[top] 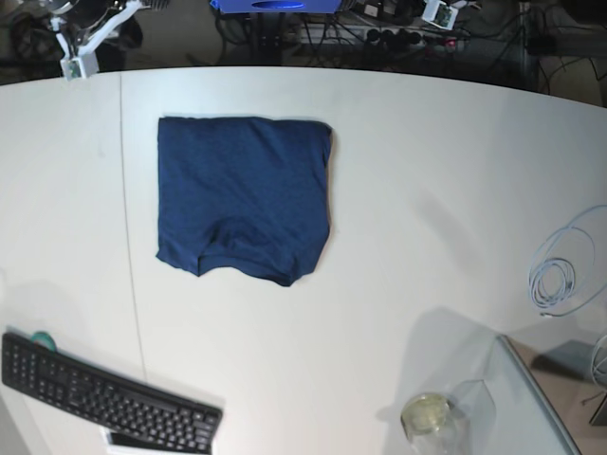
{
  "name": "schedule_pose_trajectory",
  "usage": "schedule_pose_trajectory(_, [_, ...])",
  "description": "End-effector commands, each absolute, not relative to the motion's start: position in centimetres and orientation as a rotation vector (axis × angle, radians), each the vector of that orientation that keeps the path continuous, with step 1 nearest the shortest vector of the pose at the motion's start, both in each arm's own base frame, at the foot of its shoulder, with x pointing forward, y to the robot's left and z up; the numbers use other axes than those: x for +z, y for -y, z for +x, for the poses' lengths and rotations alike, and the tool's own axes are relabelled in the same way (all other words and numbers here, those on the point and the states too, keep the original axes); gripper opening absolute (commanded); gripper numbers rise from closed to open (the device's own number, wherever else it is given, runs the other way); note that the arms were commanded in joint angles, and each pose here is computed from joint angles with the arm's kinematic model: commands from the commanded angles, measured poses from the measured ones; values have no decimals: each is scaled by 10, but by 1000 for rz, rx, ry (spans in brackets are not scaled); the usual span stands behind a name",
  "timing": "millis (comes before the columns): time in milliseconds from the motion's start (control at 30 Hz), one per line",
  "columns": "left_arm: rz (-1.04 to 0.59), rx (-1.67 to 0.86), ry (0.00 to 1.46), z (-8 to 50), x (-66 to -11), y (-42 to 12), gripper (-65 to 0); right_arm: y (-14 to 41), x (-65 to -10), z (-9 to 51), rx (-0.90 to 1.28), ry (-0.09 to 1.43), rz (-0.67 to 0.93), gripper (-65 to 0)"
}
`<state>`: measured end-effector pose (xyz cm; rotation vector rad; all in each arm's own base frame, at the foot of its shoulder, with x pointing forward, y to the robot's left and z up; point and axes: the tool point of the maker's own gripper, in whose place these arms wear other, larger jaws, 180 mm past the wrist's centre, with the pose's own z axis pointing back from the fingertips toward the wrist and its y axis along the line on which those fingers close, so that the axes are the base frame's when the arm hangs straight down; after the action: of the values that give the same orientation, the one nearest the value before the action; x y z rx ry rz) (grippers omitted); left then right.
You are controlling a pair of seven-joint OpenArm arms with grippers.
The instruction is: Layout the t-shirt on the table in an organized manner, then fold the t-shirt properly
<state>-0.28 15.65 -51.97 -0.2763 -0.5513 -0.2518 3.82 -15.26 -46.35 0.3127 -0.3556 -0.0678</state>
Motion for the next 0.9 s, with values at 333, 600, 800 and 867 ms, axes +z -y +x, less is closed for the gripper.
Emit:
schedule_pose_trajectory(333, [-355,-222,162,-86,-615,-127,-650,154,-610,-83,304,-156,107,-650])
schedule_pose_trajectory(600, [-89,-298,130,-62,-655,-144,-650,230,-650,-67,278,18,-26,-650])
schedule_pose_trajectory(800, [-32,-300,166,-53,-656,-135,-650,271,-640,-53,287,98,-83,-650])
schedule_pose_trajectory(867, [-36,-298,140,-60,-656,-131,-650,264,-640,-51,301,121,-68,-650])
